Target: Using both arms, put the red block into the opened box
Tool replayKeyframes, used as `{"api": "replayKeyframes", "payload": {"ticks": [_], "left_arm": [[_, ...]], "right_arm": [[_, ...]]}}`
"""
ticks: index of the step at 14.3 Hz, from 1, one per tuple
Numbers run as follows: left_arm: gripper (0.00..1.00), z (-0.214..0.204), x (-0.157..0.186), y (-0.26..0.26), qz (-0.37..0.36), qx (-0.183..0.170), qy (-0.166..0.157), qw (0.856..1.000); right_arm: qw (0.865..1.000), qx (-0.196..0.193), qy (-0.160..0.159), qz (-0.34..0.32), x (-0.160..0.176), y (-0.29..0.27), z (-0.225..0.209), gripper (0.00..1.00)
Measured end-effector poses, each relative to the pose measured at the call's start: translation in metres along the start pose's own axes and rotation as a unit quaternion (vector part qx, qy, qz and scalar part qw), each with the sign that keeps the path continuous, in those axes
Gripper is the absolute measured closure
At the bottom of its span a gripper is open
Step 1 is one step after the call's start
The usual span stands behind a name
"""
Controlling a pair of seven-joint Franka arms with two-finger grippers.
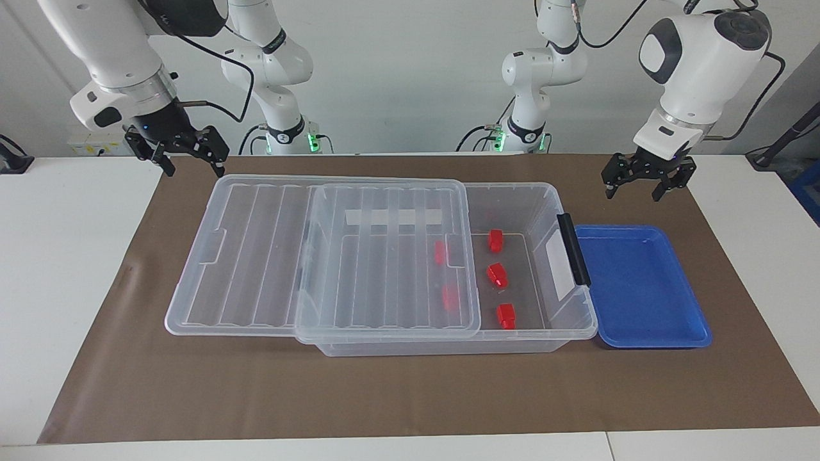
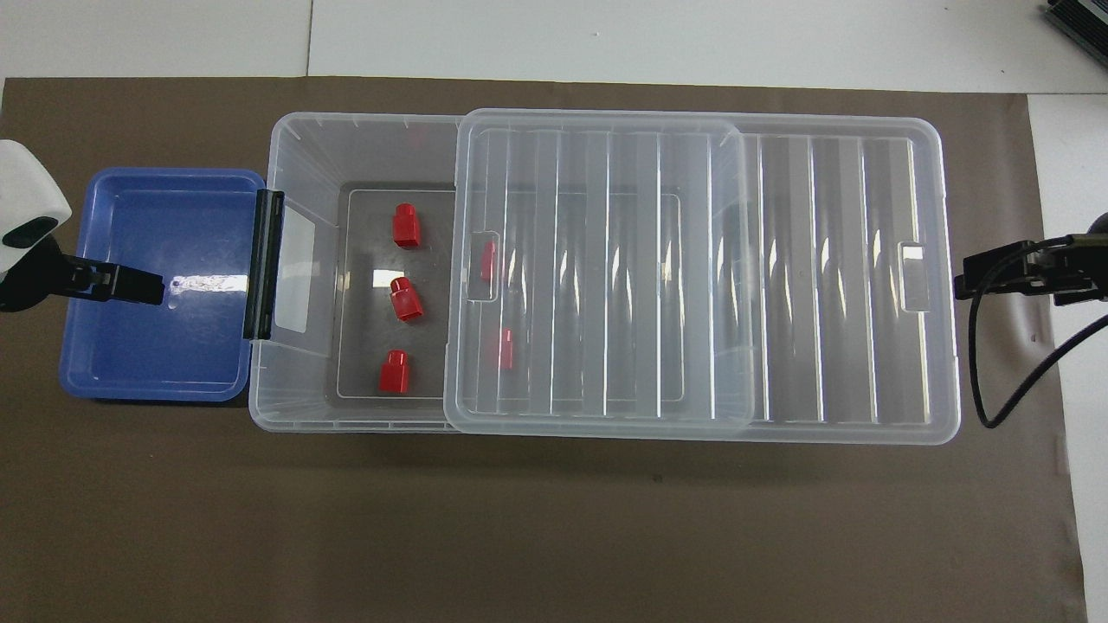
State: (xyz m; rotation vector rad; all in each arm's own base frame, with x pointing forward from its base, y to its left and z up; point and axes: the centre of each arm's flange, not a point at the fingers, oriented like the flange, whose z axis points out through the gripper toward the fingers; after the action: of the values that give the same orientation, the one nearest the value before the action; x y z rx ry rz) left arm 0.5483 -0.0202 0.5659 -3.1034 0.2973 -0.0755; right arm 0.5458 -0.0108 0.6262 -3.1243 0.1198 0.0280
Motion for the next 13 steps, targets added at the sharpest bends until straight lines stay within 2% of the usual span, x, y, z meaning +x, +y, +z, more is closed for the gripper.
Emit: {"api": "replayKeyframes", "payload": {"ticks": [13], "left_arm": [[0.0,0.0,-0.0011,-0.0062,-0.005,-0.001,0.0,1.0]], "right_arm": [[1.0,0.0,0.0,0.0,-0.0001,0.0,-0.0002,0.0]]}}
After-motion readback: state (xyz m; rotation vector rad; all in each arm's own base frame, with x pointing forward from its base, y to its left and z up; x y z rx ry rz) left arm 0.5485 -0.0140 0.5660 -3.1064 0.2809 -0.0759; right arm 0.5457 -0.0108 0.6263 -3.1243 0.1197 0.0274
